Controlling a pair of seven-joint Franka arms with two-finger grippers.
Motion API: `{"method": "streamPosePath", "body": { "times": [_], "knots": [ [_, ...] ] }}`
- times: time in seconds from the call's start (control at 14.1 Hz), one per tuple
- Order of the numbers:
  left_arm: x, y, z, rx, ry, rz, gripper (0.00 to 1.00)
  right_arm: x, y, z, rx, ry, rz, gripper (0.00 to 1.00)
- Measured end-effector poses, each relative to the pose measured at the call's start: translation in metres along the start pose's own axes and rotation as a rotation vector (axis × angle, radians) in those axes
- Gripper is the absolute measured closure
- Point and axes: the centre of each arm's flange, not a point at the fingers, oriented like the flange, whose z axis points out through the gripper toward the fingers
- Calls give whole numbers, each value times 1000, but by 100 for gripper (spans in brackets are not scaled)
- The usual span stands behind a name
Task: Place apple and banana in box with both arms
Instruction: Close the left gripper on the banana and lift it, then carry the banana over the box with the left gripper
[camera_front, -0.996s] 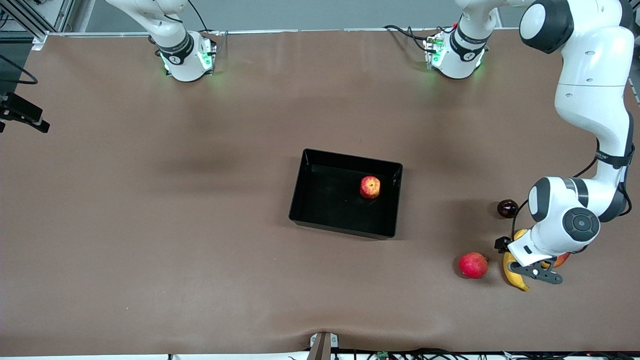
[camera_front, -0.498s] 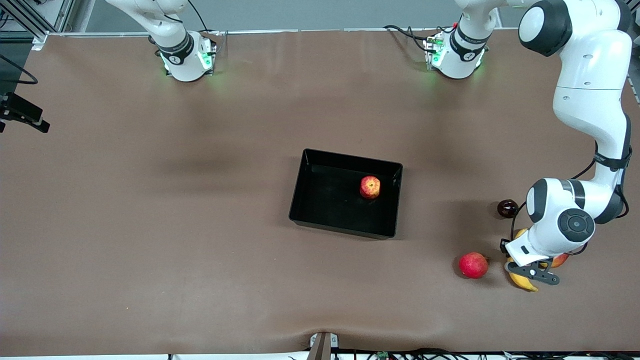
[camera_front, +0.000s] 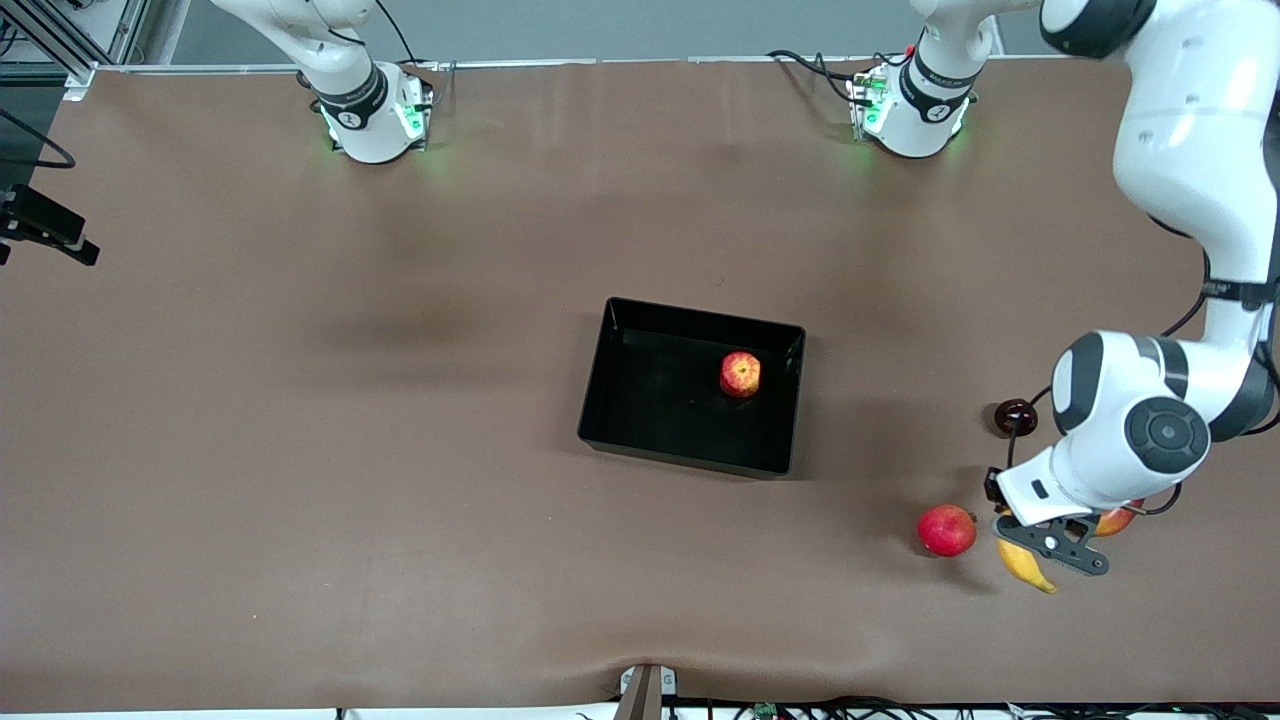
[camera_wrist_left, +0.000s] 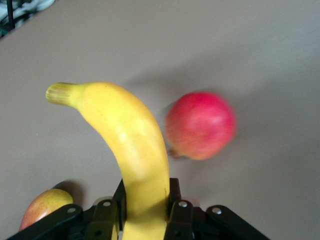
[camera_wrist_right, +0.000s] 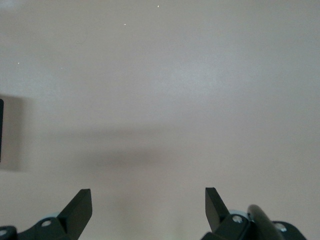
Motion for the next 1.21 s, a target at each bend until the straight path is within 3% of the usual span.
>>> {"method": "streamPosePath", "body": {
  "times": [0.28, 0.71, 0.85, 1.21],
  "knots": [
    [21, 60, -51, -106, 38, -27, 66, 0, 0, 0, 0, 0, 0, 0],
    [51, 228, -82, -194, -11, -192, 66, 0, 0, 0, 0, -1, 1, 0],
    [54, 286, -87, -190, -22, -225, 66, 0, 1, 0, 0, -1, 1, 0],
    [45, 402, -72, -88, -32, -218, 66, 0, 4, 1, 3, -3, 8, 0]
  ]
}}
